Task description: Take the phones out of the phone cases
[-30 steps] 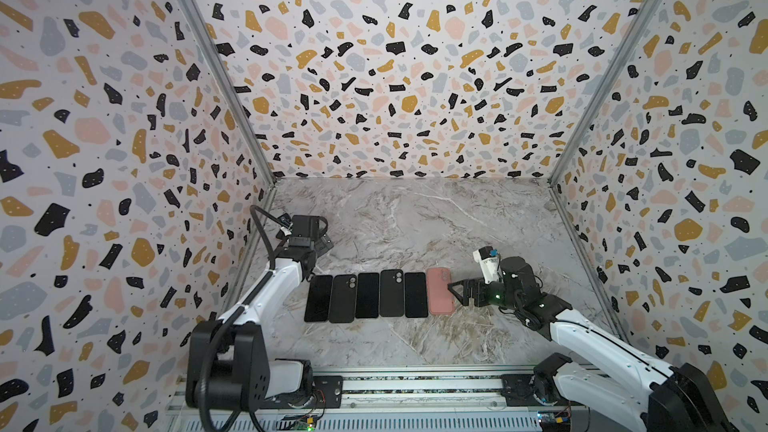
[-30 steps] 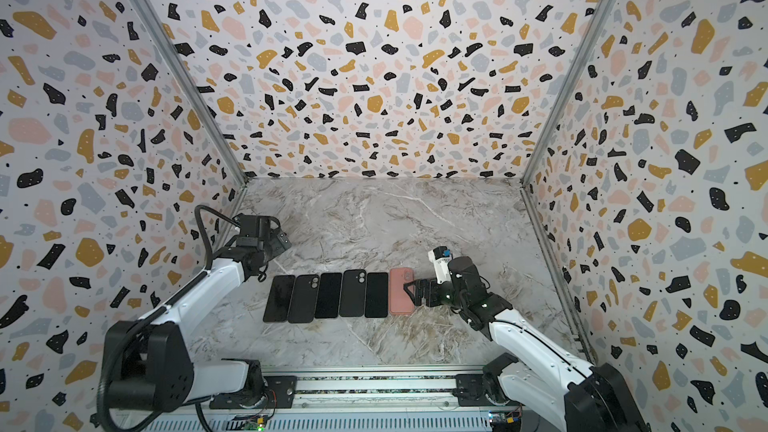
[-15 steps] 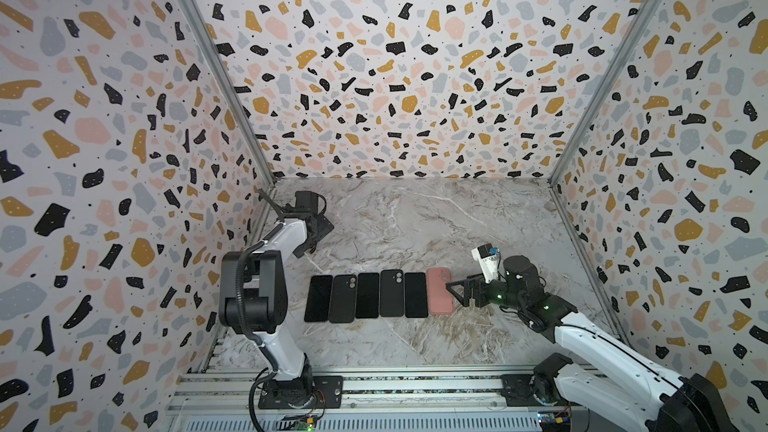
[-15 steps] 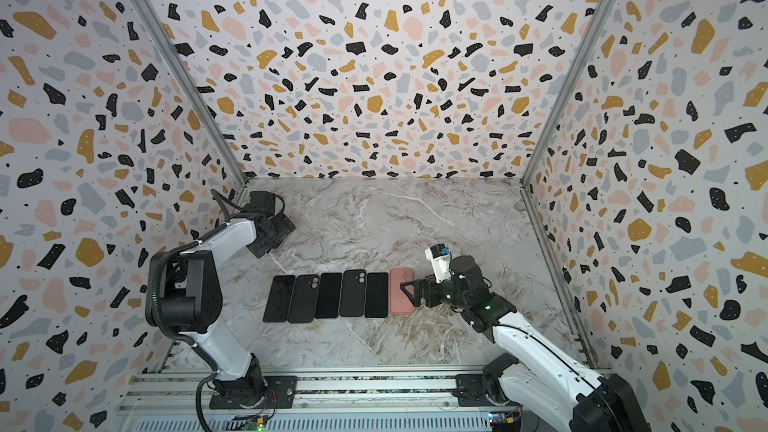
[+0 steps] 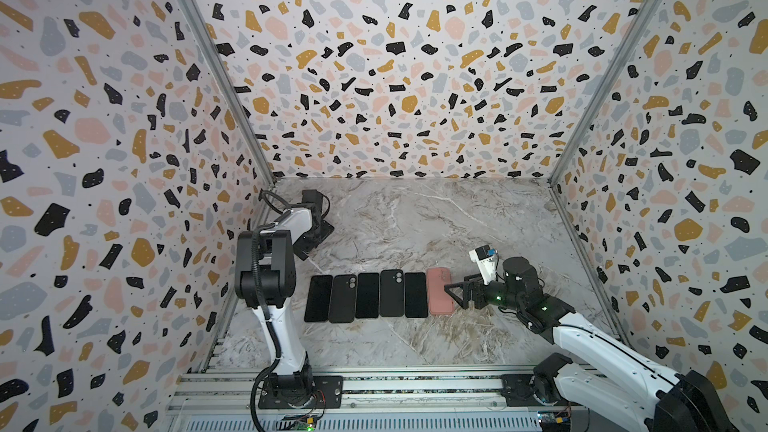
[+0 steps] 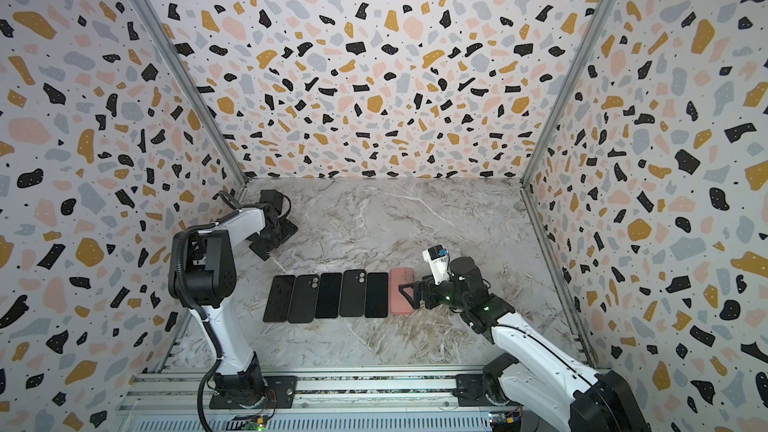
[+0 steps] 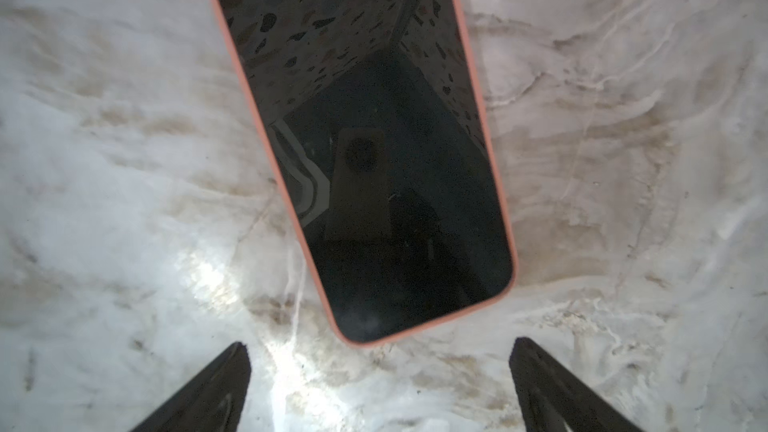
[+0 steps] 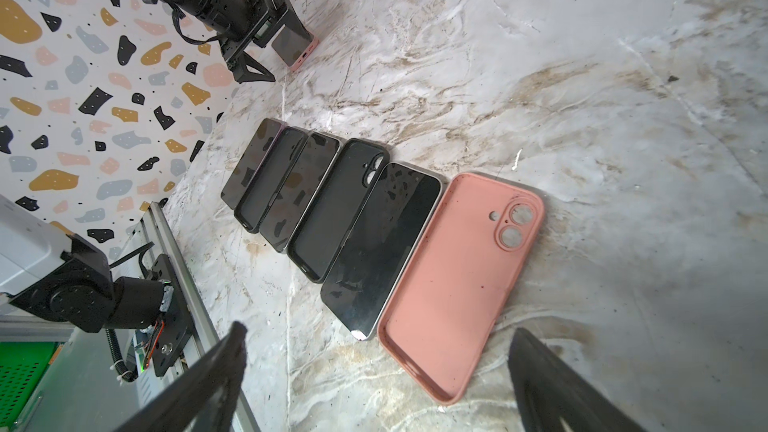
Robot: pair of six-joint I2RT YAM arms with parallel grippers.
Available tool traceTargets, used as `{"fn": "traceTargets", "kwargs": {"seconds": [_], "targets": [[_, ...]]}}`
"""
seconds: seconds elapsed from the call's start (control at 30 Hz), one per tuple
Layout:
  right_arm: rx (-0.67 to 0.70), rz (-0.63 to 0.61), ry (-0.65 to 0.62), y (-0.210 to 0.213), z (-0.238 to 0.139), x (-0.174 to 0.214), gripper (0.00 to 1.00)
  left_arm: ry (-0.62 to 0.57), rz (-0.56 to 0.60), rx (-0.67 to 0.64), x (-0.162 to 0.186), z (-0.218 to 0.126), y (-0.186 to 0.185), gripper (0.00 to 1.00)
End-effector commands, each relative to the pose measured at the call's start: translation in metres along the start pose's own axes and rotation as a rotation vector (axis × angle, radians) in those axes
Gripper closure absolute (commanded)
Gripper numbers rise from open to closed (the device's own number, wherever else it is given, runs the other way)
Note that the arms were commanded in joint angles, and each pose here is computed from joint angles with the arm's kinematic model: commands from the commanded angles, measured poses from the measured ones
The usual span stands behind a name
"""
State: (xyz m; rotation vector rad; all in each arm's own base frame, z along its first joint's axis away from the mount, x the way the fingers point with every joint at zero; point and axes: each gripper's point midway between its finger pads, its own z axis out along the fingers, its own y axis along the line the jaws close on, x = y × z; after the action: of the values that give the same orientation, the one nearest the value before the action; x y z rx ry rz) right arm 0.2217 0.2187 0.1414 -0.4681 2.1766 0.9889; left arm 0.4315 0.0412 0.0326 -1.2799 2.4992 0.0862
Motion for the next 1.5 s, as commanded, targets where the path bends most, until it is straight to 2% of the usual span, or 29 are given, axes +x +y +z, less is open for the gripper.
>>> {"fn": "traceTargets", "kwargs": {"seconds": [0.0,0.2,0.57,1.03,1.33,1.47], "targets": [[-0.025,-0.03,-0.018,0.006,0.0,-0.004,0.01,0.012,-0.024,-0.017,-0.002,0.0,0.001,0.0],[-0.025,-0.035,-0.024,0.006,0.0,-0.004,0.01,0.028,-0.036,-0.034,-0.001,0.009,-0.002,0.01],[-0.015,-0.038,-0.025,0.002,0.001,-0.002,0.01,0.027,-0.055,-0.14,-0.009,0.021,0.001,0.0],[0.012,-0.031,-0.002,-0.009,0.005,0.009,0.01,0.022,-0.106,-0.224,-0.034,0.033,0.006,0.0],[0.016,-0.028,0.003,-0.011,0.006,0.011,0.01,0.028,-0.124,-0.215,-0.043,0.039,0.011,0.04],[0.026,-0.021,0.007,-0.014,0.007,0.013,0.01,0.04,-0.109,-0.201,-0.042,0.045,0.012,0.09]]}}
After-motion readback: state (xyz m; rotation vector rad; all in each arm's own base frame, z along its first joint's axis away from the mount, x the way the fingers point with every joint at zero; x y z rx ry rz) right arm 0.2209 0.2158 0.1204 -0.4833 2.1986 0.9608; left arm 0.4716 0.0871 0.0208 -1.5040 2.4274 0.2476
